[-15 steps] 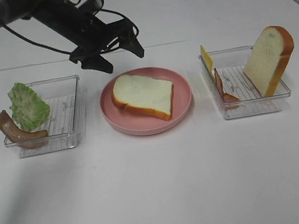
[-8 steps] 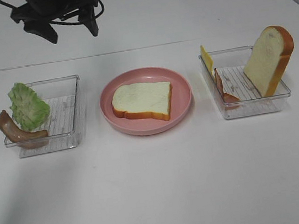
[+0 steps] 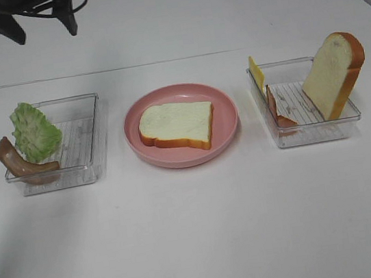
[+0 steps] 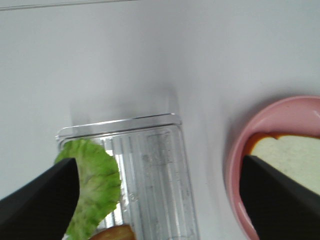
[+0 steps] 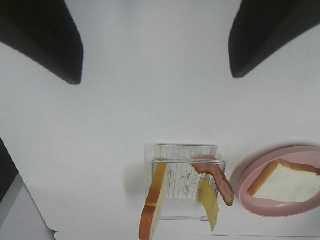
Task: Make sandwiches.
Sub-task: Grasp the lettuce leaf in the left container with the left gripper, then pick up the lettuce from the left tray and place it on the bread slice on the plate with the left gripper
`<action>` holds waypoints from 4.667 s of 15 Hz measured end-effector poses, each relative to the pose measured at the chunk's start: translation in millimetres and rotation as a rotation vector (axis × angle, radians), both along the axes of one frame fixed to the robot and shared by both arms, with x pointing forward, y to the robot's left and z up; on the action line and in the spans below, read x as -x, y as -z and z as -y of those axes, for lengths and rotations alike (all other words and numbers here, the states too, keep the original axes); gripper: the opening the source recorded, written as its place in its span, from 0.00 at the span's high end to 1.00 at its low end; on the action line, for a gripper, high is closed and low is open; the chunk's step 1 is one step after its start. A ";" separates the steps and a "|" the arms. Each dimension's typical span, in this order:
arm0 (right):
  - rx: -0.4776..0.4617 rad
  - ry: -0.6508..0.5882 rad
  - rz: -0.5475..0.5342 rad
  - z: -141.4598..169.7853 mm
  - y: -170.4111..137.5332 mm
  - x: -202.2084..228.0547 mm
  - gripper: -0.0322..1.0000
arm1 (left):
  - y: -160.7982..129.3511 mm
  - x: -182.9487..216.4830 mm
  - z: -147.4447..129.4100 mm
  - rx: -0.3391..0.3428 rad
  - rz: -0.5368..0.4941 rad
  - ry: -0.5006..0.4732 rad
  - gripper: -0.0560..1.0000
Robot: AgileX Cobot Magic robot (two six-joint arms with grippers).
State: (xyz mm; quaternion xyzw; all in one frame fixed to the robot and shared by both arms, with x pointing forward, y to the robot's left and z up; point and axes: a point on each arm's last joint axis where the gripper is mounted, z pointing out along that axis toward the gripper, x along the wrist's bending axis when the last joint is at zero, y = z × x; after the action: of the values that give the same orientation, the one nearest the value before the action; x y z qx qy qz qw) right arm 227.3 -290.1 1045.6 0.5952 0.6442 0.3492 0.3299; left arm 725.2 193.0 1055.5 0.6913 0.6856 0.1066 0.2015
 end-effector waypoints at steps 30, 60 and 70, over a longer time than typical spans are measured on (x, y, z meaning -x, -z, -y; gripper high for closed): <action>0.000 0.000 0.000 0.0 0.0 0.0 0.24 | 98.2 11.8 -51.8 -0.177 -0.297 -0.074 0.93; 0.000 0.000 0.000 0.0 0.0 0.0 0.24 | 122.8 26.0 130.5 0.306 -0.159 0.281 0.81; 0.000 0.000 0.000 0.0 0.0 0.0 0.24 | 81.1 32.1 103.6 0.034 -0.116 0.368 0.21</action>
State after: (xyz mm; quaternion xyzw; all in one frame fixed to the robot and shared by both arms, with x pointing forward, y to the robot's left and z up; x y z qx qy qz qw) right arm 227.3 -290.1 1045.6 0.5952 0.6442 0.3492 0.3299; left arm 693.1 89.4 974.4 0.8065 0.5598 0.0165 0.1894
